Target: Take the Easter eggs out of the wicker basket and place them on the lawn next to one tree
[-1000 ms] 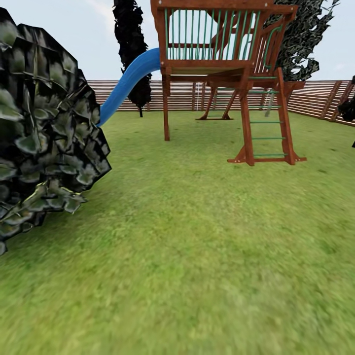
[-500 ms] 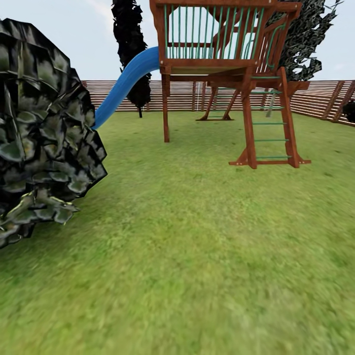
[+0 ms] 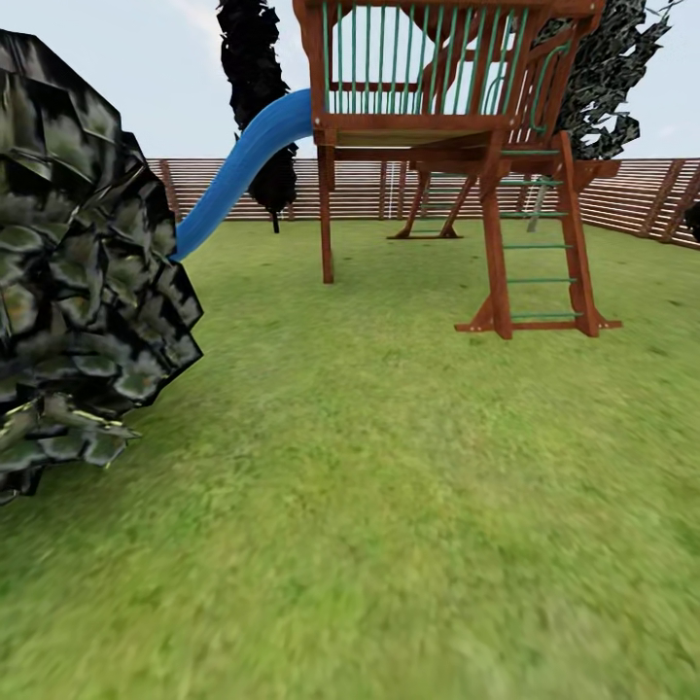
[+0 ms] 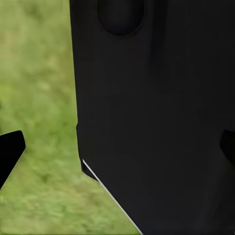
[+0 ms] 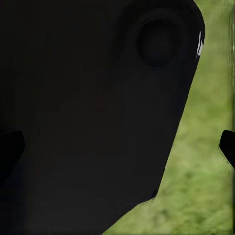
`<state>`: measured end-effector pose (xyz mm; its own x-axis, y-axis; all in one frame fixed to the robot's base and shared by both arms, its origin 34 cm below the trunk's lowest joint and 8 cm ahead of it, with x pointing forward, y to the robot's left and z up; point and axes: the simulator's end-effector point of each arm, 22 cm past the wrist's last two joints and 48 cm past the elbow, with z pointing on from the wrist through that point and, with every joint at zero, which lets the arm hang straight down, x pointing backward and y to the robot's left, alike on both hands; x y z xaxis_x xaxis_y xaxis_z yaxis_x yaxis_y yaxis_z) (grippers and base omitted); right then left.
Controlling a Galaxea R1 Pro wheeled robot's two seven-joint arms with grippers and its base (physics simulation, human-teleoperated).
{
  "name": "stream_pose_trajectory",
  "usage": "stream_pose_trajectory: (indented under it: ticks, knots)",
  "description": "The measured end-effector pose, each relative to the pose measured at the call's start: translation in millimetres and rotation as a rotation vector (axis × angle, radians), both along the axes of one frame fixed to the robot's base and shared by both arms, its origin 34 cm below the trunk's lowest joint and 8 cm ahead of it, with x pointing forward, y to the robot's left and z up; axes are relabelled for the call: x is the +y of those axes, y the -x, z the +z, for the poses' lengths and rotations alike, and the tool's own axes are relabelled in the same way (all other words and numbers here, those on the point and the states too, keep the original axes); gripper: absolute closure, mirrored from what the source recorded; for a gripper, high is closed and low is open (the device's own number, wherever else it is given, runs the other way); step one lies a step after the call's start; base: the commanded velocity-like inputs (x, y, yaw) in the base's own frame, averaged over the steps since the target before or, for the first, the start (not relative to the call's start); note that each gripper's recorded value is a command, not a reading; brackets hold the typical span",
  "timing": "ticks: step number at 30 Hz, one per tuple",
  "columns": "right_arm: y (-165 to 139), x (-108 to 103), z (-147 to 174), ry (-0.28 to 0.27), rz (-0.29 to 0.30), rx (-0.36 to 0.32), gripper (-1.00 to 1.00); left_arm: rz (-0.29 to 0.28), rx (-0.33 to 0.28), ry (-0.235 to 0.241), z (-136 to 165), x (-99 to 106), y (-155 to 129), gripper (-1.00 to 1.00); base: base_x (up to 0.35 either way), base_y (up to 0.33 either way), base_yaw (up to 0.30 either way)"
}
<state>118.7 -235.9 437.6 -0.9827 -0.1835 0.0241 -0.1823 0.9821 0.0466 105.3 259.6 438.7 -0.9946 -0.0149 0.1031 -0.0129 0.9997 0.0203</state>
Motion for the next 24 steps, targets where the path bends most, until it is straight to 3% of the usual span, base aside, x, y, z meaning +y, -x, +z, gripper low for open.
stream_pose_trajectory:
  ticks: [24]
  knots:
    - [3.0, -6.5, 0.2, 0.009, -0.002, 0.007, -1.0, 0.0, 0.001, 0.0, 0.0, -0.3, 0.3, -1.0, 0.322, 0.0, 0.0]
